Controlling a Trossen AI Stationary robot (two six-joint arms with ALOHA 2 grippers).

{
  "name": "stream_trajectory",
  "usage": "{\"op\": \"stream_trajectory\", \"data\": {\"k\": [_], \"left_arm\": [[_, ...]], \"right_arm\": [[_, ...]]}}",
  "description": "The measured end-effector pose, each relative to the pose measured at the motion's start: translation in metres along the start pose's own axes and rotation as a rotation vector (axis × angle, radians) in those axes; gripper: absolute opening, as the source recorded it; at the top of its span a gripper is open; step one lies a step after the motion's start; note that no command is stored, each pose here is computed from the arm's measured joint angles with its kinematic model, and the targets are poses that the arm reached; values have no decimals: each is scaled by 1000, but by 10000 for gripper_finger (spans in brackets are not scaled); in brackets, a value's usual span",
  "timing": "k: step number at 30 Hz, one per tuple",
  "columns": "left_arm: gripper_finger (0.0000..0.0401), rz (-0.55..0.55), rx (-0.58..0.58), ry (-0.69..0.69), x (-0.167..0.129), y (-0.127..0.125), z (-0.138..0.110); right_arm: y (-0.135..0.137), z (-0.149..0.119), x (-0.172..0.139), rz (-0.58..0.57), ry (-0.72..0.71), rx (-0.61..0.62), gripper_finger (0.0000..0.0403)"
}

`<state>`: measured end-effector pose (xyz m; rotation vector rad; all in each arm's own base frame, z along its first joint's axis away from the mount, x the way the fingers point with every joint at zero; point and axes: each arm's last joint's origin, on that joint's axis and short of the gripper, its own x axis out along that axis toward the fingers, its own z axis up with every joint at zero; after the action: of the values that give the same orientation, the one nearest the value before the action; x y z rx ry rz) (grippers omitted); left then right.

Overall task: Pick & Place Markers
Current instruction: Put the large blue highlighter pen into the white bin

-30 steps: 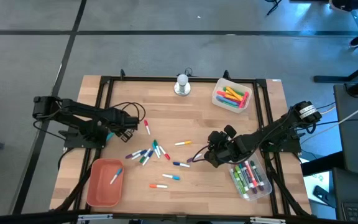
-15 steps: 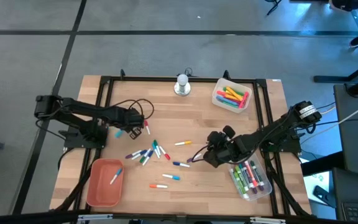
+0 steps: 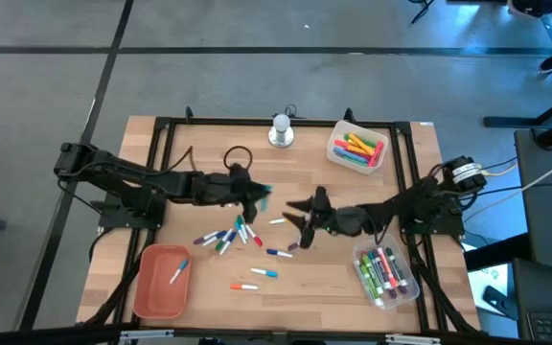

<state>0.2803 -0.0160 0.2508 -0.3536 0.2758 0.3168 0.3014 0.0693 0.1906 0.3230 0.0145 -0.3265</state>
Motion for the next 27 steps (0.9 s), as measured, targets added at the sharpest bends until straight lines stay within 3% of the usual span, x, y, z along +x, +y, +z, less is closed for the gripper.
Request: {"op": "stream_trajectory", "data": {"k": [3,7,13,16,20,24,27], "left_arm": [[66,-117,-15,-115,4,-10,8],[65,-184,-25,-157,12,-17,6],[65,-206,-26,-158,26,-19,-4],[64,-255,-28,-158,31,-21,-8],[64,-266,-34,-155,33,-21,-9],[78,-260,-27,-145,33,-21,-10],[94,-243,9,-129,34,-20,-13]], "right_arm": [[-13,4,7,94,6,51,179],[-14,13,15,239,15,55,191],[-7,21,21,253,8,21,241],[-8,18,22,221,39,22,246],[-9,13,21,195,89,28,191],[-7,6,19,196,157,20,63],[-7,5,15,179,190,-45,64]]}}
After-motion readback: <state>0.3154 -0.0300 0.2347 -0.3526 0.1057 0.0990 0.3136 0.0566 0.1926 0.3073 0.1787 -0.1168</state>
